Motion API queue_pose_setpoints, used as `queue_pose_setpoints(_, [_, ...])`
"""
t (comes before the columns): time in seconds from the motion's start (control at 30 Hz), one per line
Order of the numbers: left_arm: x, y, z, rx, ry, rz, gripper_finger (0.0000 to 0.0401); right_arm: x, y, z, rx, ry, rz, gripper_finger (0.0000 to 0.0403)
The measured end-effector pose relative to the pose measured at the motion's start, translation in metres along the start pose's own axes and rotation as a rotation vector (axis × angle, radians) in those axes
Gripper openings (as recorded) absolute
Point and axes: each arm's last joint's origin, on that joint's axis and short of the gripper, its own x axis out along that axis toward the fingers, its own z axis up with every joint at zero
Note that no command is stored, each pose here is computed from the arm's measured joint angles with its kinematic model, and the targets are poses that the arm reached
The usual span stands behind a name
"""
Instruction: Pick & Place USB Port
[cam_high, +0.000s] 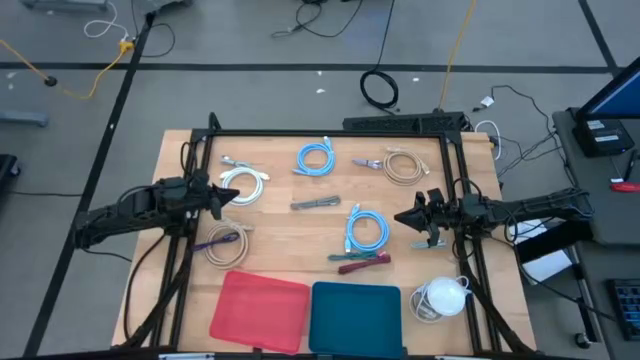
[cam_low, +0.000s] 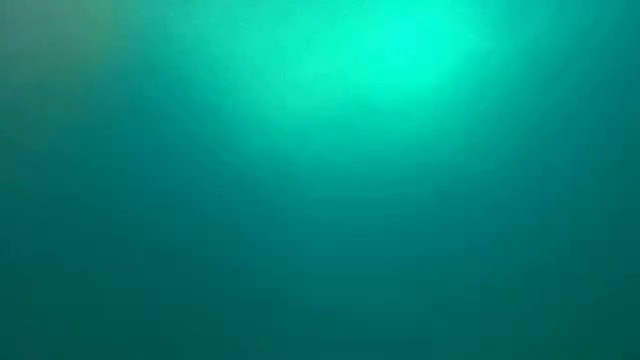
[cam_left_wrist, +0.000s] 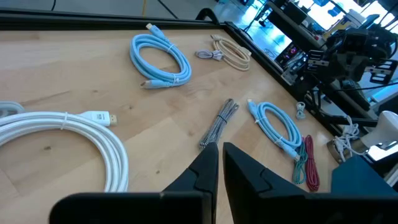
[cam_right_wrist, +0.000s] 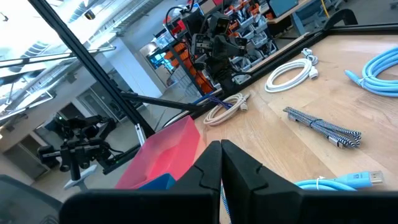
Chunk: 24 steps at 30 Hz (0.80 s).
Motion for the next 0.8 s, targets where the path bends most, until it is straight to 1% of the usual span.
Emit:
queue_pose_setpoints(0.7, [0.0000, 0.0000, 0.0000, 0.000, 0.000, 0.000, 0.0026, 0.0000, 0.0000, 0.0000, 0.000, 0.000, 0.000, 0.0000])
queue_pose_setpoints(0.8, [0.0000, 0.0000, 0.0000, 0.000, 0.000, 0.000, 0.0026, 0.0000, 0.0012, 0.0022, 0.032, -0.026, 0.008, 0.0000])
